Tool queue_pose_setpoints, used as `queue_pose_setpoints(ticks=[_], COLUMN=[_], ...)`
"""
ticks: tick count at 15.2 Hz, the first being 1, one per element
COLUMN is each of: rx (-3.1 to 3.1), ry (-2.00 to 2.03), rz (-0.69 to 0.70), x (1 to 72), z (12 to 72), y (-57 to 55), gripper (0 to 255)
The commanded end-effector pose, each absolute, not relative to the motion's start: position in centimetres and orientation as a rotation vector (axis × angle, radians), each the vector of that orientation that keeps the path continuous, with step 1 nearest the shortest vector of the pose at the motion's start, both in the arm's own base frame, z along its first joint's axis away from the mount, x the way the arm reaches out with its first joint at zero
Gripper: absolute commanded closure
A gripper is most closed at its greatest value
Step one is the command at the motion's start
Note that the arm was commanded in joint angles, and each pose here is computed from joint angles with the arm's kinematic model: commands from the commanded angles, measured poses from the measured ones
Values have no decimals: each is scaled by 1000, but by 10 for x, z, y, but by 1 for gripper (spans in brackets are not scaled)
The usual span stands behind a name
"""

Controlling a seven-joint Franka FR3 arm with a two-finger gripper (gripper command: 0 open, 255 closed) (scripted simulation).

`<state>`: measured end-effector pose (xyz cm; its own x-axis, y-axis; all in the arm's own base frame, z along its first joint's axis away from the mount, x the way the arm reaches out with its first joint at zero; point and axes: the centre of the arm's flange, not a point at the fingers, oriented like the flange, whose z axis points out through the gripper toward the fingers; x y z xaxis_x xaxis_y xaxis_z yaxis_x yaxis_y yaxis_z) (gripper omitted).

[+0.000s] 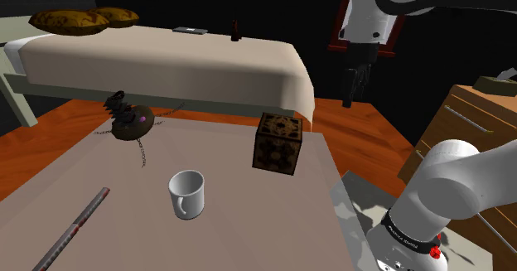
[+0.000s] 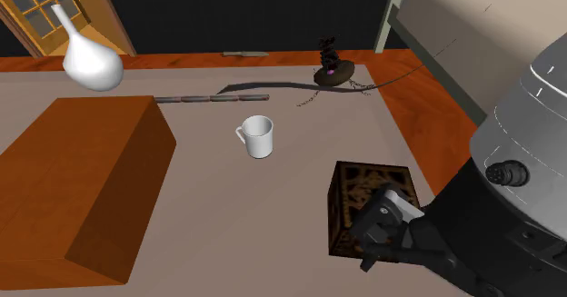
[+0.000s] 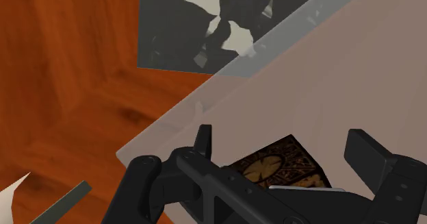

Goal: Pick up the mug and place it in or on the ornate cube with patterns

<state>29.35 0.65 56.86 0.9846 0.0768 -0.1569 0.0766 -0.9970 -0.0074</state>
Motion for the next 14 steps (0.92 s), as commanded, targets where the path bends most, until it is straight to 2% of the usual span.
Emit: queue_pose_setpoints(ticks=[1, 14], rx=[-3128, -3107], ry=[-121, -185], rz=[247, 152], x=[294, 358], z=[569, 496], y=[6, 139], gripper=[0, 0])
